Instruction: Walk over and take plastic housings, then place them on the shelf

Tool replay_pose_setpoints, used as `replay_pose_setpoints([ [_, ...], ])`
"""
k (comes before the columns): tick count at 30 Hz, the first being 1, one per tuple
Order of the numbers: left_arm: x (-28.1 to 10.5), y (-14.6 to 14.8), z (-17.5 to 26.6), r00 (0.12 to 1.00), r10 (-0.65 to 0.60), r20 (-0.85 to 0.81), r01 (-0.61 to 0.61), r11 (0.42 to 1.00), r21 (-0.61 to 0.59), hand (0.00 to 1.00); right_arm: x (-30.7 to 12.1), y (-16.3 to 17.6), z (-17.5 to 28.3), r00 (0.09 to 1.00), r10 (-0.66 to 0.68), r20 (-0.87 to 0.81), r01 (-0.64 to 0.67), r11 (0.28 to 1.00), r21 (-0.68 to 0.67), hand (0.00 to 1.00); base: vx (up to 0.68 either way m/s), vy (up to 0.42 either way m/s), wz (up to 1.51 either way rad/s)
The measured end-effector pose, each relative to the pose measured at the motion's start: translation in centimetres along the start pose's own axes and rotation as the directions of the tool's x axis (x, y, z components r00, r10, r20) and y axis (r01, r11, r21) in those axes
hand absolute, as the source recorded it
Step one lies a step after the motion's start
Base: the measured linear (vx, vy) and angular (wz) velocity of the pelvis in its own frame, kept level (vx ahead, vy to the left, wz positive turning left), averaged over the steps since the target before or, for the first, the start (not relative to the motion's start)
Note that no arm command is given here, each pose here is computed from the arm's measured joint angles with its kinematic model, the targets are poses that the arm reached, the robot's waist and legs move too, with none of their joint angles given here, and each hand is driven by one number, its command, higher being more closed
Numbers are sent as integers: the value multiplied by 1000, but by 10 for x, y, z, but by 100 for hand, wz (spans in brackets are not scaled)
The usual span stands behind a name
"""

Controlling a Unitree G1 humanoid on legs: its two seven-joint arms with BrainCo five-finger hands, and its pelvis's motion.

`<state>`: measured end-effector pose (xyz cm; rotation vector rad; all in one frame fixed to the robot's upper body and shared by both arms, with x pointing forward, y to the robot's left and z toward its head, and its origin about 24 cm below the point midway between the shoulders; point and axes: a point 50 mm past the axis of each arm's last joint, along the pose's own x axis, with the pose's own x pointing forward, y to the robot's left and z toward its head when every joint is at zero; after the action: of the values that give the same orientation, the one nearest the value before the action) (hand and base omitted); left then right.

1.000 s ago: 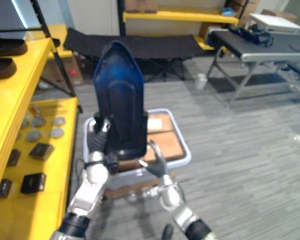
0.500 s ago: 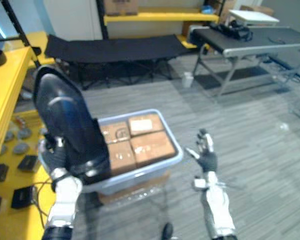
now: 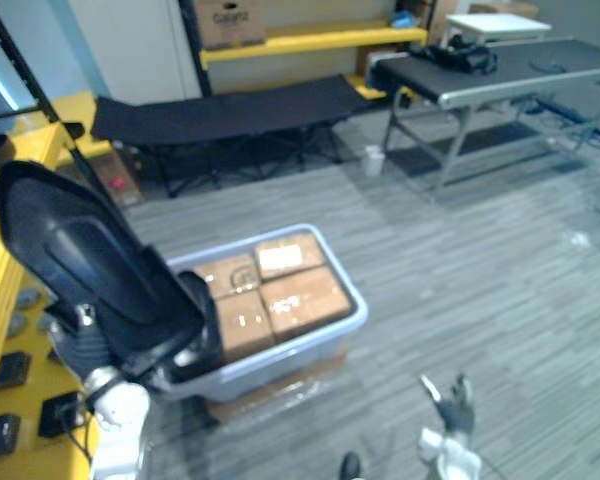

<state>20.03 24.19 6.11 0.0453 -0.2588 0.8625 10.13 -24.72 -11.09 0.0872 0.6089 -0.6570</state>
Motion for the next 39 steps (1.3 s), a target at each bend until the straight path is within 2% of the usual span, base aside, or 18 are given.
replay_pose_setpoints([
  [3,2,-4,8,997,-60,46,61,998,-12,100,-3,-3,-12,998,-22,-52,22,1000,-13,0,-25,28,11],
  [7,8,0,13,996,-54,66,55,998,-19,100,-4,-4,-18,997,-21,-75,20,1000,-15,0,-21,4,21],
  [10,18,15,14,997,29,76,-29,1000,2,100,-2,1,-14,998,13,-54,-14,1000,-16,0,22,-21,32],
  [15,26,52,15,976,199,91,-205,977,52,100,9,23,4,992,126,18,-123,987,-98,0,57,-11,44],
  [18,26,87,19,934,334,129,-348,932,101,100,15,51,24,969,232,83,-218,964,-153,0,26,28,48],
  [22,16,137,25,850,494,182,-523,832,183,100,13,93,52,902,391,180,-354,912,-210,0,5,21,67],
  [27,-16,186,29,758,616,212,-652,709,269,100,9,122,70,843,488,226,-436,866,-247,0,29,-1,68],
  [31,-43,207,25,694,705,146,-718,663,213,100,3,141,74,796,560,230,-494,821,-287,0,26,13,39],
  [34,-53,208,22,691,713,123,-721,666,193,100,-1,148,72,779,589,217,-519,799,-305,0,45,9,31],
  [39,-43,184,17,787,612,79,-617,776,132,100,-2,146,68,788,582,201,-515,801,-304,0,13,13,69],
])
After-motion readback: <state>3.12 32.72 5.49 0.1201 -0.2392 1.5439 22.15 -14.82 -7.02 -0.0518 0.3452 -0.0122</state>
